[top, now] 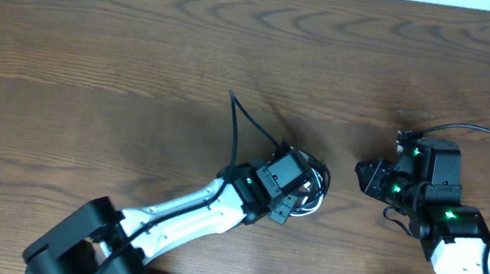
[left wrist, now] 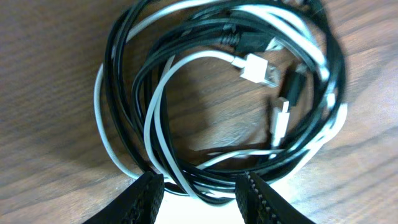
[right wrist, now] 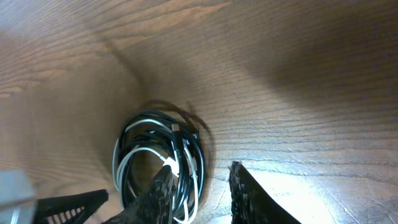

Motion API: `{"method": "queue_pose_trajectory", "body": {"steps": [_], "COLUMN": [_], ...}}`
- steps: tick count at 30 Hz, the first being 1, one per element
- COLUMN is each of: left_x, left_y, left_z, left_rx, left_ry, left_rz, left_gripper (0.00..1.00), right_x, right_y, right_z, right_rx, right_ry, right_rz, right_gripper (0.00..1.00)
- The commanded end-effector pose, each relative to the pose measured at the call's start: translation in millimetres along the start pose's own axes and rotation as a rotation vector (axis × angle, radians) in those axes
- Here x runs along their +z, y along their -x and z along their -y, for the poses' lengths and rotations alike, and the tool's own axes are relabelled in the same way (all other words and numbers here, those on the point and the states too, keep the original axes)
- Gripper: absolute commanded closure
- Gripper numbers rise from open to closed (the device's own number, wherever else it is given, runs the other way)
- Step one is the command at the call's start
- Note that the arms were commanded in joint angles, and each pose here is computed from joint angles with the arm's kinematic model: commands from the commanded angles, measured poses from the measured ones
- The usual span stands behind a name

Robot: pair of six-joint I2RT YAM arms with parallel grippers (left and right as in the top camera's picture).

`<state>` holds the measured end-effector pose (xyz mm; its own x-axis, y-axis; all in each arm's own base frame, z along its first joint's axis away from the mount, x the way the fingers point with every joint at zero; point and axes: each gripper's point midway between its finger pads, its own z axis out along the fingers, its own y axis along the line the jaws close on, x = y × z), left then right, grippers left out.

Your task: Untangle cables

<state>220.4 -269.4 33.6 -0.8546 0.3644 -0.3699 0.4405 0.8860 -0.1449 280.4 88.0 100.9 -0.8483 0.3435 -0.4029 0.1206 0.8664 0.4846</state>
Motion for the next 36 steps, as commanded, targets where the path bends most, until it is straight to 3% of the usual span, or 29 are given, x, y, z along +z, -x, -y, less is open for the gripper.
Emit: {"method": "queue_pose_trajectory", "body": {"steps": [1,6,18,25,36], "left_x": [19,36,36,18,-69], "left_y": [-10,-13,-6,18,88], "left_z": [-10,-10,-7,-6,-37], "left_rx": [-0.002,-0.005,-0.007,-0.041,-0.171], "left_ry": [0.052,0.057,0.046,0.02,-0.017], "left_rz": [-0.04,-0.052,-0.027,0.056,0.361], "left_gripper": [0.57,0.58,0.88,0.9,0.89], "right_x": [-2,-3,-2,-2,-2], "right_y": [5,9,8,-5,-15], "right_z": [-5,-14,-9,2,-1], "right_rx": [0.0,-0.004,0.004,0.026,0.029], "right_ry": [0.013,0.057,0.033,-0.02,-0.004], "right_rz": [0.012,0.02,0.021,-0.029,-0.07], "right_gripper": [0.74,0.74,0.71,0.69,0.62]}}
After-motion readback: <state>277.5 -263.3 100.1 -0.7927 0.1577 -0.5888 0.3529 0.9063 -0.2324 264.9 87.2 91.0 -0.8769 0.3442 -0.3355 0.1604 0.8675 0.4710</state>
